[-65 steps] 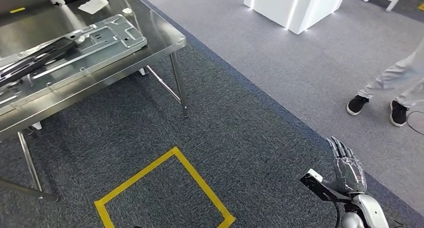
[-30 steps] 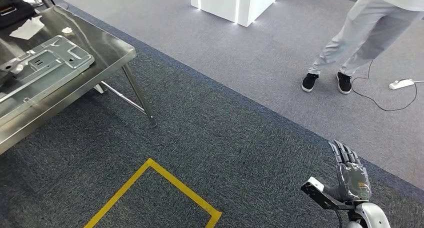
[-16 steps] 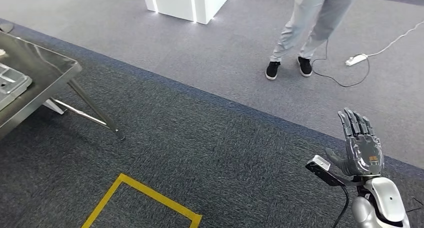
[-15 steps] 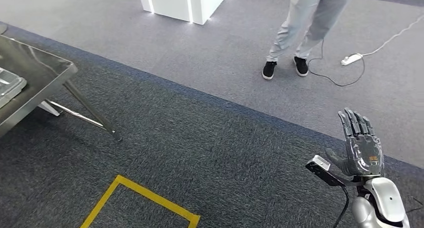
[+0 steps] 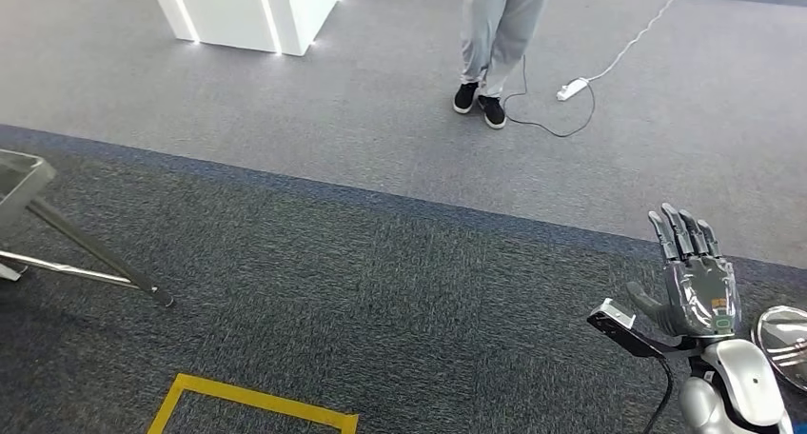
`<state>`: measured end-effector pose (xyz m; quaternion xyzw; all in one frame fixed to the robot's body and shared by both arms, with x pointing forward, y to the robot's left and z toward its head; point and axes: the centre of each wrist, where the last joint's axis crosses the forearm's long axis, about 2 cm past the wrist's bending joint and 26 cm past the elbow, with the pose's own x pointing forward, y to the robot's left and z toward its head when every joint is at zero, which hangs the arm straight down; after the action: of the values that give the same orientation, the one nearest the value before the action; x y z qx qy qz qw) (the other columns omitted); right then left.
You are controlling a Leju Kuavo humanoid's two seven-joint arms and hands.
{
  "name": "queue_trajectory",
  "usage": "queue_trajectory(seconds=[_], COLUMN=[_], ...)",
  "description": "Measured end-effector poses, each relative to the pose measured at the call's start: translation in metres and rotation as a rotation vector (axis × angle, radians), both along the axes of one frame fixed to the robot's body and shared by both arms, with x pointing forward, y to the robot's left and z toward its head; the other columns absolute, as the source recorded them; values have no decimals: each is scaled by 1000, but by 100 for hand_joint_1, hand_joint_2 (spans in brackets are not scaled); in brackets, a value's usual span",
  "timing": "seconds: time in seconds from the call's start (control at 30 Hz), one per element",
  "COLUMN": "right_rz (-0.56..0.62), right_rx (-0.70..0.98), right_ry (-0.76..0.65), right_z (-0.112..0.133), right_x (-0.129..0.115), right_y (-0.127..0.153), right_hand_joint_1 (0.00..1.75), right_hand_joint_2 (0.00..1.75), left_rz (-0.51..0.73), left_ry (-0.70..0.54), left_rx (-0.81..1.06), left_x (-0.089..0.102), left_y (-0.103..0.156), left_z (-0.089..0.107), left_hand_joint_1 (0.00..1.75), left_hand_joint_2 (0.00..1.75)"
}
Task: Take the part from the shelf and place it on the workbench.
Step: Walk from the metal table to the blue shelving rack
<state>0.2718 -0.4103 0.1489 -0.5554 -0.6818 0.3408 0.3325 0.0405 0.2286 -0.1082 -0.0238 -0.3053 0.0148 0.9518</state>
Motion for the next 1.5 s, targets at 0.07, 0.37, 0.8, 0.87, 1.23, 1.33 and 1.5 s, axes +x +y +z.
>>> queue_trajectory(seconds=[0.07, 0.37, 0.8, 0.87, 1.23, 1.33, 1.5], right_rz=[0, 23, 67, 70, 63, 58, 62], right_rx=[-3, 30, 61, 70, 91, 68, 80], right_ry=[0, -40, -11, 2, 47, 41, 27], right_z=[-1, 4, -16, -20, -34, -32, -29], right_x=[-1, -5, -3, -2, 9, 18, 30], right_y=[0, -8, 11, 13, 13, 14, 27], right_hand_joint_1=[0, 0, 0, 0, 0, 0, 0], right_hand_joint_2=[175, 175, 175, 175, 175, 175, 175], left_rz=[2, 34, 68, 79, 97, 85, 67], left_ry=[-3, 7, 42, 40, 15, 13, 33], left_rx=[8, 90, 148, 155, 151, 148, 150], left_x=[0, 0, -10, -12, -6, 1, 2], left_y=[0, 16, 37, 38, 41, 41, 40], left_z=[0, -2, -4, -4, -4, -3, -3], left_hand_joint_1=[0, 0, 0, 0, 0, 0, 0], left_hand_joint_2=[175, 175, 87, 0, 0, 0, 0])
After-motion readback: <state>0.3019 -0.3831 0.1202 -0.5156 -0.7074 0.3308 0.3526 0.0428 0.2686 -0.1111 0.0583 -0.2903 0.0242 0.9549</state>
